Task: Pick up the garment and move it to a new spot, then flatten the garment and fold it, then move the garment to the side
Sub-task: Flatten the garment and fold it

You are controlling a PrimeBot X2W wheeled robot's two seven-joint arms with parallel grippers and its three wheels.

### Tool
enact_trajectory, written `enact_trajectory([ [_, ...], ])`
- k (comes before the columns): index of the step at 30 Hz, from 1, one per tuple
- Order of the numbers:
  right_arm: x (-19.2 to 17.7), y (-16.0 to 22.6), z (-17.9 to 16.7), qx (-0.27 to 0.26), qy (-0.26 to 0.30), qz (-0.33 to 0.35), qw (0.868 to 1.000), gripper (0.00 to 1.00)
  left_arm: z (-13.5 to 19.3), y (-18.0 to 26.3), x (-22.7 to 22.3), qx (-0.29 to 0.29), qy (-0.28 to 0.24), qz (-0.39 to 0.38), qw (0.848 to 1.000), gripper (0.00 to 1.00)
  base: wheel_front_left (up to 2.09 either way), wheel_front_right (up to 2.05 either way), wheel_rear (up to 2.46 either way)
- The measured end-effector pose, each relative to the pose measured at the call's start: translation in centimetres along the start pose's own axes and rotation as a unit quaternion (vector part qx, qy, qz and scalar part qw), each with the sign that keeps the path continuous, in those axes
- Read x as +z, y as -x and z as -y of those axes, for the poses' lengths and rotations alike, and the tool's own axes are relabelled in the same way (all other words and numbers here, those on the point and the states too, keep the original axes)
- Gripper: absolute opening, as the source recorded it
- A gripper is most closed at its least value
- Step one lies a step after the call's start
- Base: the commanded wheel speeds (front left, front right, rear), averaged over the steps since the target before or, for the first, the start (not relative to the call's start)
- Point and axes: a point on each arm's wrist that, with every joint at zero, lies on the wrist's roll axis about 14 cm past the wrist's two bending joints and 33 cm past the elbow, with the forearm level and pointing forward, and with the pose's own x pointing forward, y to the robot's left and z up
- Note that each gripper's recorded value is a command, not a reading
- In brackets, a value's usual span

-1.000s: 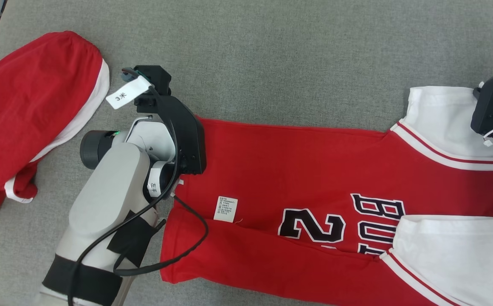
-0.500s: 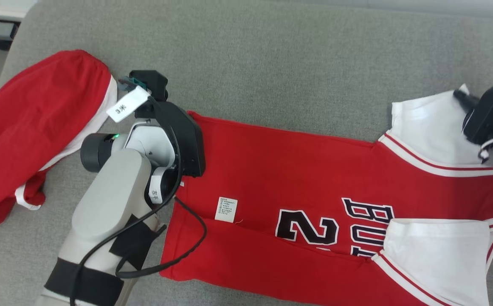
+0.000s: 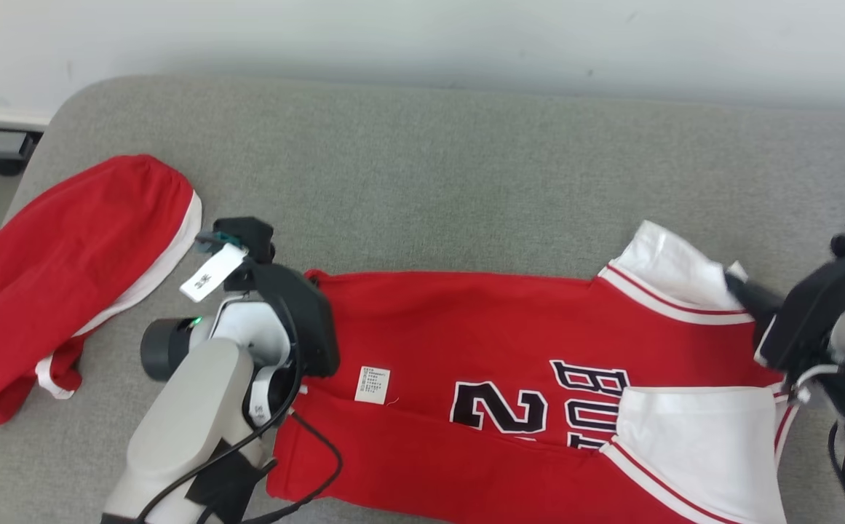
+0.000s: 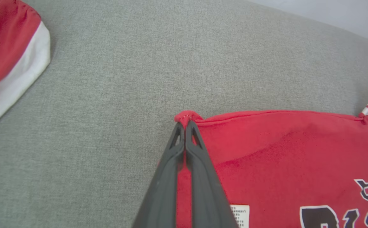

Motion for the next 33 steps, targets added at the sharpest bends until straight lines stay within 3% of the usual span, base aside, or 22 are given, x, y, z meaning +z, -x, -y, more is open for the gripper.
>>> enact_trajectory([
  [5,-2.7,3.2,-0.4,0.019,-0.002,-0.024,1.0,0.0,-0.2,0.9,-0.6,0.0,0.006,0.008,1.0,0.0,0.0,0.0,0.0],
  [18,-3.6,10.9,-1.0,0.055,-0.011,-0.005,0.998,0.0,1.5,3.0,0.5,-0.035,0.001,0.081,0.996,0.0,0.0,0.0,0.0],
  [33,-6.2,13.4,-0.6,0.051,-0.021,-0.05,0.997,0.0,0.4,3.7,-3.0,-0.031,0.005,0.081,0.996,0.0,0.0,0.0,0.0],
])
